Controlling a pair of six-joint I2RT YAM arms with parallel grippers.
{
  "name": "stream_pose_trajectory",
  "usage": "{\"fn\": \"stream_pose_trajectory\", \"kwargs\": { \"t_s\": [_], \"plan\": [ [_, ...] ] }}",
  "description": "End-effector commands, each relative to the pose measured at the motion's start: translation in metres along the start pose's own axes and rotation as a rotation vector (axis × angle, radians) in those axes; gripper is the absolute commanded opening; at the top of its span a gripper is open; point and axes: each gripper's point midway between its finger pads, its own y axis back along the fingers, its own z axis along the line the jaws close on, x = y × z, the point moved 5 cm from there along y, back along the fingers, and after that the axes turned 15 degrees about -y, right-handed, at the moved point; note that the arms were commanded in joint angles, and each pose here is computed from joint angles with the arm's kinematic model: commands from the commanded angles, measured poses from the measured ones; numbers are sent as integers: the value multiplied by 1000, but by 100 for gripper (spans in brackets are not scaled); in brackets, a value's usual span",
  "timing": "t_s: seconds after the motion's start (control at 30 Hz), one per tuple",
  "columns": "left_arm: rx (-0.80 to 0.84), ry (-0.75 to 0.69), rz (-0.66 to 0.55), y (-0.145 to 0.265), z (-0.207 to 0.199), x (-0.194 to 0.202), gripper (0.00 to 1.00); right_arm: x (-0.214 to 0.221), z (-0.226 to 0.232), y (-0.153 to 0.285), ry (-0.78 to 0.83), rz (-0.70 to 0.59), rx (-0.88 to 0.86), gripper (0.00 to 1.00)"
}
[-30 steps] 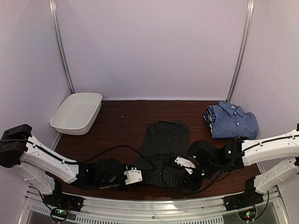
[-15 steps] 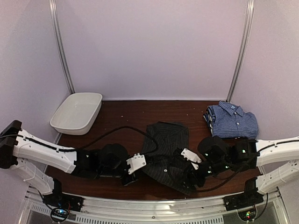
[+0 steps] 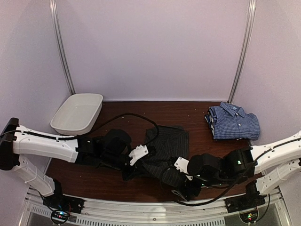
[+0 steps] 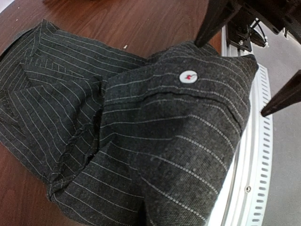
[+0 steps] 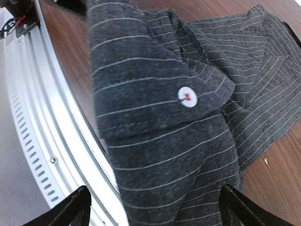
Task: Fold and stack the long sleeve shirts
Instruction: Move the 2/3-rectangle-folded shirt to the corner of the board.
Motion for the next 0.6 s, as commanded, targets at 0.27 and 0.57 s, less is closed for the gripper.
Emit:
{"fn": "stream_pose_trajectory", "kwargs": {
  "t_s": [0.27, 0.57],
  "plan": [
    [116, 43, -78, 16, -5, -22, 0, 11, -7, -26, 114, 55, 228, 80],
    [160, 89, -36, 24, -9, -18, 0, 14, 3, -23, 134, 91, 176, 30]
  ]
}}
